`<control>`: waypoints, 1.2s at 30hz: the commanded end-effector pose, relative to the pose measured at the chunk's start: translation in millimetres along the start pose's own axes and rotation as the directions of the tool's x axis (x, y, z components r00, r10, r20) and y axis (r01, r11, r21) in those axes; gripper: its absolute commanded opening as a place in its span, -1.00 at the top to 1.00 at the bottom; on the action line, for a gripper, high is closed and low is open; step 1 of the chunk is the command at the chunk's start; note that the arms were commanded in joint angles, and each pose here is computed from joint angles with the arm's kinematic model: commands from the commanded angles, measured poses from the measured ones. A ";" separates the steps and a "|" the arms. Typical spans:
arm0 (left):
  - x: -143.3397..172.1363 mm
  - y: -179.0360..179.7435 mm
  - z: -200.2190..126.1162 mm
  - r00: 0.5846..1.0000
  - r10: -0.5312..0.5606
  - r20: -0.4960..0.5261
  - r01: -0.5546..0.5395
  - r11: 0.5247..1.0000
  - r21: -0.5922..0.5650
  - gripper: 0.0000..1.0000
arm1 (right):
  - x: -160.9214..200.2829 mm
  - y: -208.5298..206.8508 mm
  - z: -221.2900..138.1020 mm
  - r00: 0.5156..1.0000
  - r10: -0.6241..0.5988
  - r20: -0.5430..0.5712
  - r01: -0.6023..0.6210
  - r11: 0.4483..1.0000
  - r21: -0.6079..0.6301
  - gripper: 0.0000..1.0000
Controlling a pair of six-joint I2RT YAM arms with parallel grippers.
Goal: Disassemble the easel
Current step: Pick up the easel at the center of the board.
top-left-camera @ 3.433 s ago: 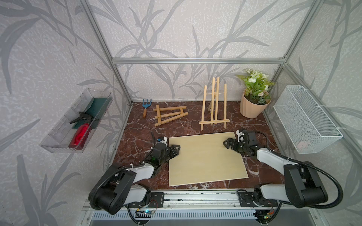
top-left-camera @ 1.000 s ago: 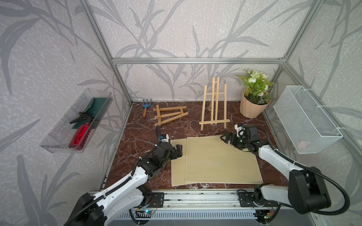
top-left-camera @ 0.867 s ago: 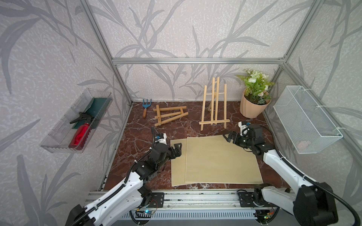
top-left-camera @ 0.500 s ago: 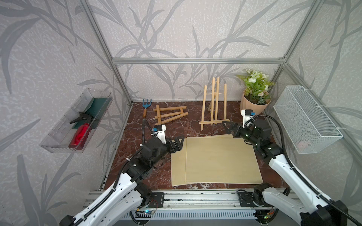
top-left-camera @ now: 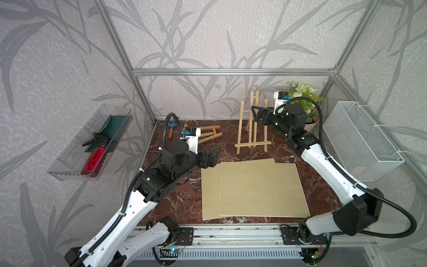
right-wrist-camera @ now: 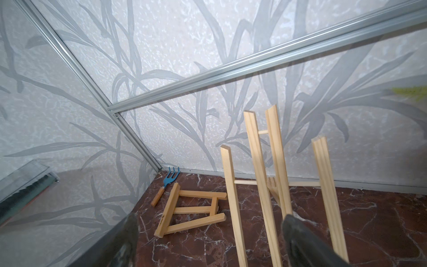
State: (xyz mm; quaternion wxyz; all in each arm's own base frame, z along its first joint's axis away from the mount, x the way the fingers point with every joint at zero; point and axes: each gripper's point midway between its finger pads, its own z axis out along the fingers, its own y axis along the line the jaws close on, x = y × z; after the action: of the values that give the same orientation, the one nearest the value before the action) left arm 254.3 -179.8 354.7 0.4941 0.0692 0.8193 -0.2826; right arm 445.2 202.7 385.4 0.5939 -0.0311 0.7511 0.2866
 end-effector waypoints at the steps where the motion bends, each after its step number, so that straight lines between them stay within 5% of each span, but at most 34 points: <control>1: 20.4 30.2 7.4 0.994 0.096 -0.048 -0.101 0.987 -0.125 -0.91 | 28.9 -19.7 23.9 0.997 -0.077 -0.027 0.079 0.996 0.049 -0.91; 5: 30.5 54.6 16.6 0.999 -0.021 -0.026 0.017 0.992 -0.122 -0.91 | 69.0 -41.3 51.5 0.979 -0.127 -0.158 0.142 0.986 0.092 -0.87; 12: 30.1 67.4 16.6 0.999 -0.032 -0.002 0.031 0.987 -0.156 -0.91 | 111.0 -71.3 78.6 0.949 -0.151 -0.275 0.200 0.967 0.160 -0.82; 22: 33.3 68.7 20.3 0.999 -0.041 -0.013 0.039 0.987 -0.158 -0.92 | 125.4 -88.1 107.9 0.936 -0.237 -0.261 0.287 0.943 0.170 -0.70; 36: 33.4 65.3 21.7 0.999 -0.036 -0.013 0.034 0.990 -0.134 -0.91 | 133.0 -89.1 114.7 0.938 -0.272 -0.213 0.306 0.941 0.144 -0.15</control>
State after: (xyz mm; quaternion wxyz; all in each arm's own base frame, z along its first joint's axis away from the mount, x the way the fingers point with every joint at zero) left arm 279.2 -143.0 291.0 0.4800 0.0223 0.8456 -0.2324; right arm 536.7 218.1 217.8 0.5452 -0.1123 0.8211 0.1261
